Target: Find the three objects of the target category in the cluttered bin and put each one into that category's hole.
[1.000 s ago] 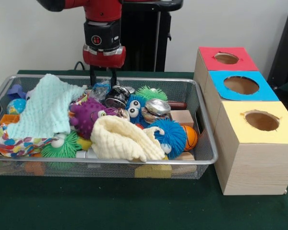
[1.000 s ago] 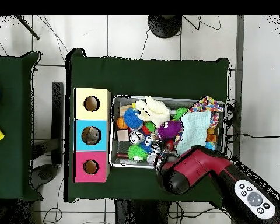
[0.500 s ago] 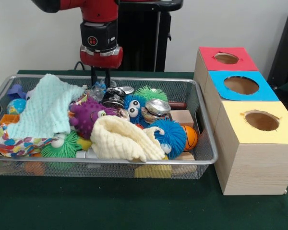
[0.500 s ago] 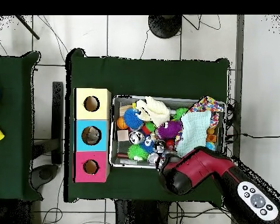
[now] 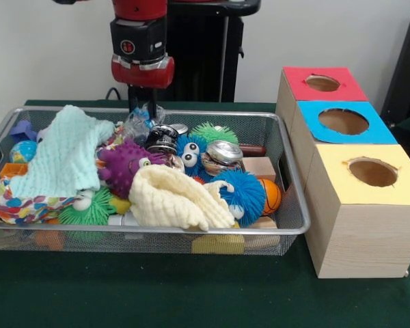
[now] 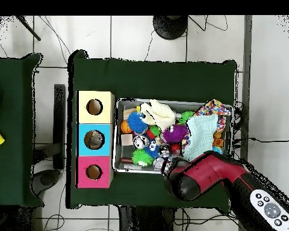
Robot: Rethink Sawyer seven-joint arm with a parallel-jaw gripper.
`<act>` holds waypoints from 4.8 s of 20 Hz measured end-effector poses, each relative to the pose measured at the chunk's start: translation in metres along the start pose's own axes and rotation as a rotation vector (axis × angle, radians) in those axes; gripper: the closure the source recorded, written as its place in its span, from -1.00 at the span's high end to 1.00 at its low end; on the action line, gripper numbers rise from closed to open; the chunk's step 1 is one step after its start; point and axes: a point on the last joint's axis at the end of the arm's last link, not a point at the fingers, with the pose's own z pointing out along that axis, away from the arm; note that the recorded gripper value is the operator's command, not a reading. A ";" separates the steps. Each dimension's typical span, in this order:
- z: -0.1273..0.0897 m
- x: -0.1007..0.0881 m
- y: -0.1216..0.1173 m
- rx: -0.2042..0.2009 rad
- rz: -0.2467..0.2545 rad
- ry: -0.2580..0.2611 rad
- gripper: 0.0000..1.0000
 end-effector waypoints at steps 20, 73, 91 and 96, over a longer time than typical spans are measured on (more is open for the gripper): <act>-0.081 0.028 -0.103 0.023 -0.035 0.007 -1.00; -0.160 0.075 -0.323 0.355 -0.120 0.288 -1.00; -0.121 0.069 -0.286 0.282 -0.193 0.307 -1.00; -0.108 0.057 -0.294 0.265 -0.250 0.316 -1.00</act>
